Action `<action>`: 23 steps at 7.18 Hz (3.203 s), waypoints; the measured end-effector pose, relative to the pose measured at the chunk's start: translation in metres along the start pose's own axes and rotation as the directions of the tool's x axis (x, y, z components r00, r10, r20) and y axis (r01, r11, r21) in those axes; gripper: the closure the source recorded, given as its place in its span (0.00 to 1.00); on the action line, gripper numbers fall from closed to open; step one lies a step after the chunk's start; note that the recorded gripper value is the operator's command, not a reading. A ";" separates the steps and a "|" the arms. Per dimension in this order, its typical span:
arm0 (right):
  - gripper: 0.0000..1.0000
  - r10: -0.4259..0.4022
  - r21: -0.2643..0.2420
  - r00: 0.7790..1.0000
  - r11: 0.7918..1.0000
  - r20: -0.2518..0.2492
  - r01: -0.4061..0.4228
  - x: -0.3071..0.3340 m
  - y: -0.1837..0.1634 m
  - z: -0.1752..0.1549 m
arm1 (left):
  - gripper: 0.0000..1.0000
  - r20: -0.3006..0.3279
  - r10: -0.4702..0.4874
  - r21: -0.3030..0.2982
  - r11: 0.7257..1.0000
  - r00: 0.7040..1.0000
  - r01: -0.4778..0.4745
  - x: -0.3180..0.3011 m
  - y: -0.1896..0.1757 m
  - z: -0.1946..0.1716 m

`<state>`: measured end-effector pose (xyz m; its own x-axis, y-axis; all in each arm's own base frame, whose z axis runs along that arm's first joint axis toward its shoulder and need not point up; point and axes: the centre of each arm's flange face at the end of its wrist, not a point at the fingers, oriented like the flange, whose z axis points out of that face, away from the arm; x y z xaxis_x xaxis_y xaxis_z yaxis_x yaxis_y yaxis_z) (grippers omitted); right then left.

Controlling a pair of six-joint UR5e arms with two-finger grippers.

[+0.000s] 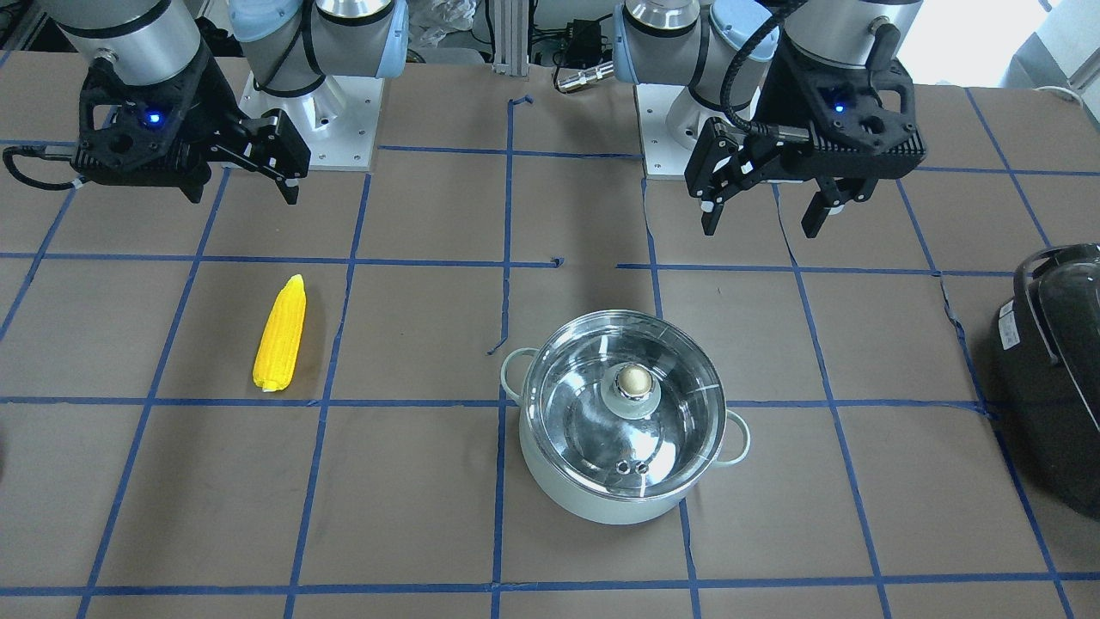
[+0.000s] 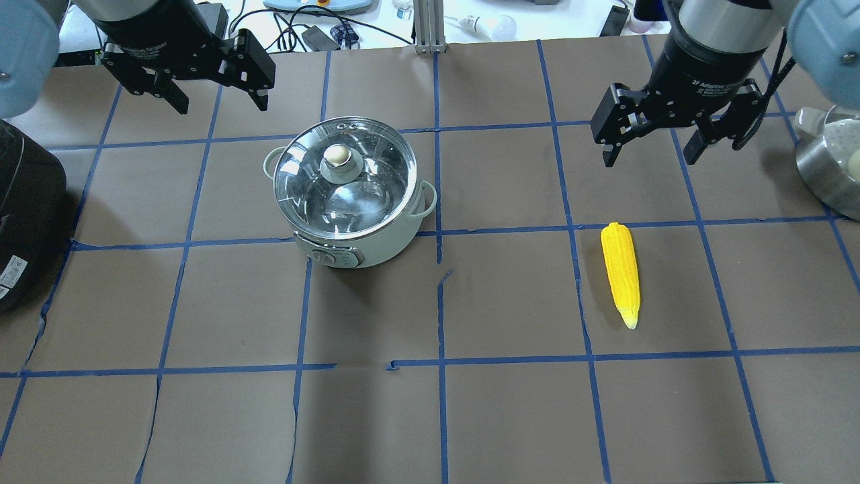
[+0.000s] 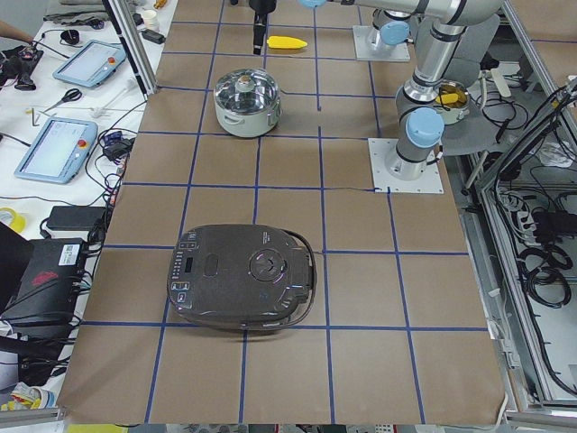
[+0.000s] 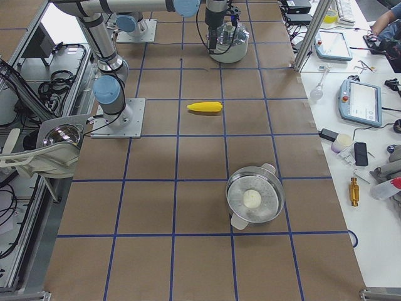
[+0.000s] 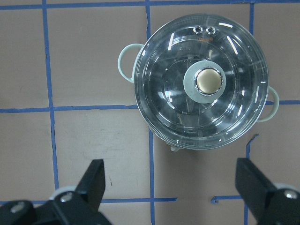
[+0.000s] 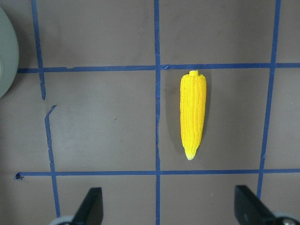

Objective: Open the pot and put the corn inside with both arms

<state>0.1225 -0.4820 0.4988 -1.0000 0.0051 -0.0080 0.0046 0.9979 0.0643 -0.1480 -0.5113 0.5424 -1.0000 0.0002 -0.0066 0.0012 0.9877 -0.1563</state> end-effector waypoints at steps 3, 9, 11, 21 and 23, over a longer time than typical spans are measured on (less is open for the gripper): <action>0.00 0.005 -0.010 1.000 1.000 -0.003 -0.005 0.000 -0.001 0.003 | 0.00 -0.001 -0.001 -0.008 1.000 1.000 0.001 0.001 -0.001 0.003; 0.00 0.002 -0.034 1.000 0.999 -0.005 -0.002 0.001 0.002 0.005 | 0.00 0.000 0.002 -0.014 1.000 1.000 -0.002 0.001 0.001 0.004; 0.00 0.002 -0.037 1.000 0.999 -0.004 -0.002 0.001 0.002 0.006 | 0.00 0.000 0.006 -0.015 1.000 1.000 -0.006 0.001 0.000 0.005; 0.00 -0.002 -0.047 1.000 0.999 -0.021 0.001 0.002 0.003 0.011 | 0.00 -0.017 -0.076 -0.081 0.994 0.997 0.075 0.052 -0.050 0.110; 0.00 0.003 -0.040 1.000 0.999 -0.029 -0.004 0.004 0.002 0.011 | 0.00 -0.019 -0.060 -0.098 0.994 0.998 0.058 0.071 -0.062 0.152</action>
<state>0.1190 -0.4796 0.4882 -0.9998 0.0061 0.0214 0.0083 0.9945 0.1042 -0.2176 -0.5962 0.4014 -0.9982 -0.0560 0.0210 -0.0572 0.9966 -0.0591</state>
